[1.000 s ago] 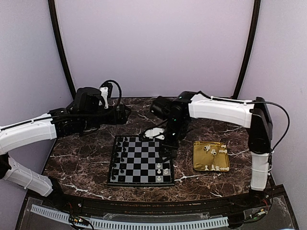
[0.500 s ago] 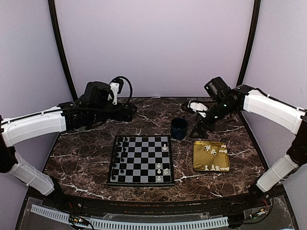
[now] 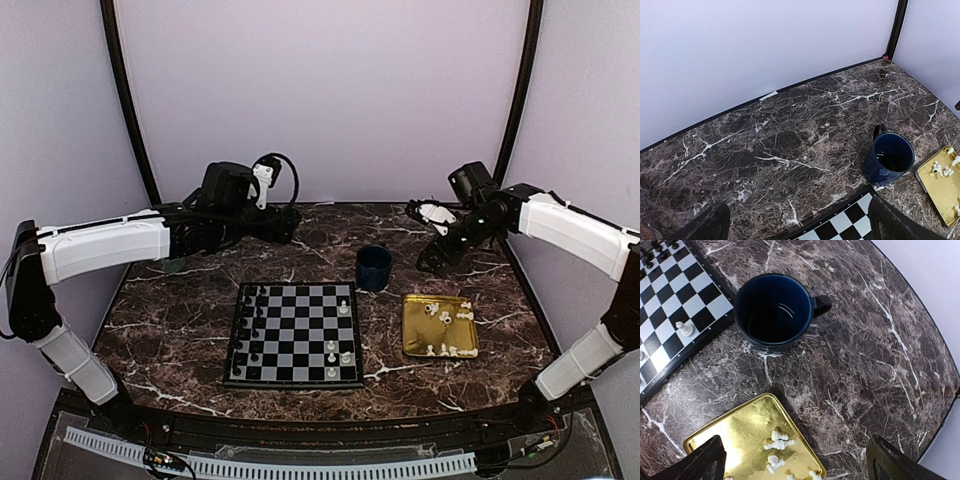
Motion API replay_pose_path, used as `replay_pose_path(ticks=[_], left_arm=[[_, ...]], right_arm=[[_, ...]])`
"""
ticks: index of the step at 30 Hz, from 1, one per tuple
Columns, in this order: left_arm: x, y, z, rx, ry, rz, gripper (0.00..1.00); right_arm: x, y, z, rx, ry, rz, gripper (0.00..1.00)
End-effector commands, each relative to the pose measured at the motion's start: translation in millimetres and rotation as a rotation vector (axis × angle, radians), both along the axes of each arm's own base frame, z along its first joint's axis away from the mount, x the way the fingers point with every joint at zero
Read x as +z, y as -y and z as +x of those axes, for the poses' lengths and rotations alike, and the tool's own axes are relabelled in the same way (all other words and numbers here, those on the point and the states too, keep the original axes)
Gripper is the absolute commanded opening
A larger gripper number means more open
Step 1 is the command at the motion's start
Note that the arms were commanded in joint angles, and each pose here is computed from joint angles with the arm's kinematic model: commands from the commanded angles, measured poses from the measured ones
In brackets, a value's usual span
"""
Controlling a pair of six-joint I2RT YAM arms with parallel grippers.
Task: Set up the chess pieces on the board
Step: Pick up the queen from the storage box.
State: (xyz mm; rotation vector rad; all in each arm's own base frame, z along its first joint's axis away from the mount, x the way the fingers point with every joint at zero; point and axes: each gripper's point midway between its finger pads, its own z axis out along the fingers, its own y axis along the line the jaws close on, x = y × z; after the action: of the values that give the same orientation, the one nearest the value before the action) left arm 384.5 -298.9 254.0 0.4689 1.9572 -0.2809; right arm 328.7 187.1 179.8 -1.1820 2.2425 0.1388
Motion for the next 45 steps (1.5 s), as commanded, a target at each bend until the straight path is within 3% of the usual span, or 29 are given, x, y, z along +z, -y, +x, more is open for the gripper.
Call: replay_pose_path(ticks=[1,8,15,20,28,37,41,45], left_arm=[[26.8,15.6,0.9,-0.065,0.04,-0.085,0.99],[5.7,18.3,-6.3,-0.084,-0.013,-0.113,0.99],[-7.3,15.4,-22.5,-0.105,-0.064,-0.179,0.99],[-13.2,9.3,-25.4,-0.087,-0.077,-0.167,0.99],[-11.2,1.3,-28.1,-0.067,-0.069,-0.156,0.99],[-9.8,17.5,-33.5,-0.166,-0.076,-0.15,0.99],[-7.2,15.7,-30.2,-0.163,-0.042,-0.127,0.99],[13.2,12.6,-29.3,-0.165,0.04,-0.142,0.99]], right_arm=[[-2.3,19.7,20.4,-0.124,-0.001,0.04,0.98],[16.2,15.2,21.1,-0.146,0.051,0.171,0.98],[46.9,-3.5,-11.1,0.025,0.054,0.277,0.98],[37.5,-15.1,-29.4,0.109,-0.041,0.315,0.98],[47.1,-6.7,-29.3,0.076,-0.019,0.282,0.98],[13.0,6.8,-42.5,0.091,-0.064,0.183,0.98],[36.1,13.3,-32.6,0.044,0.048,0.192,0.98],[99.2,55.5,2.8,-0.235,0.369,0.187,0.98]])
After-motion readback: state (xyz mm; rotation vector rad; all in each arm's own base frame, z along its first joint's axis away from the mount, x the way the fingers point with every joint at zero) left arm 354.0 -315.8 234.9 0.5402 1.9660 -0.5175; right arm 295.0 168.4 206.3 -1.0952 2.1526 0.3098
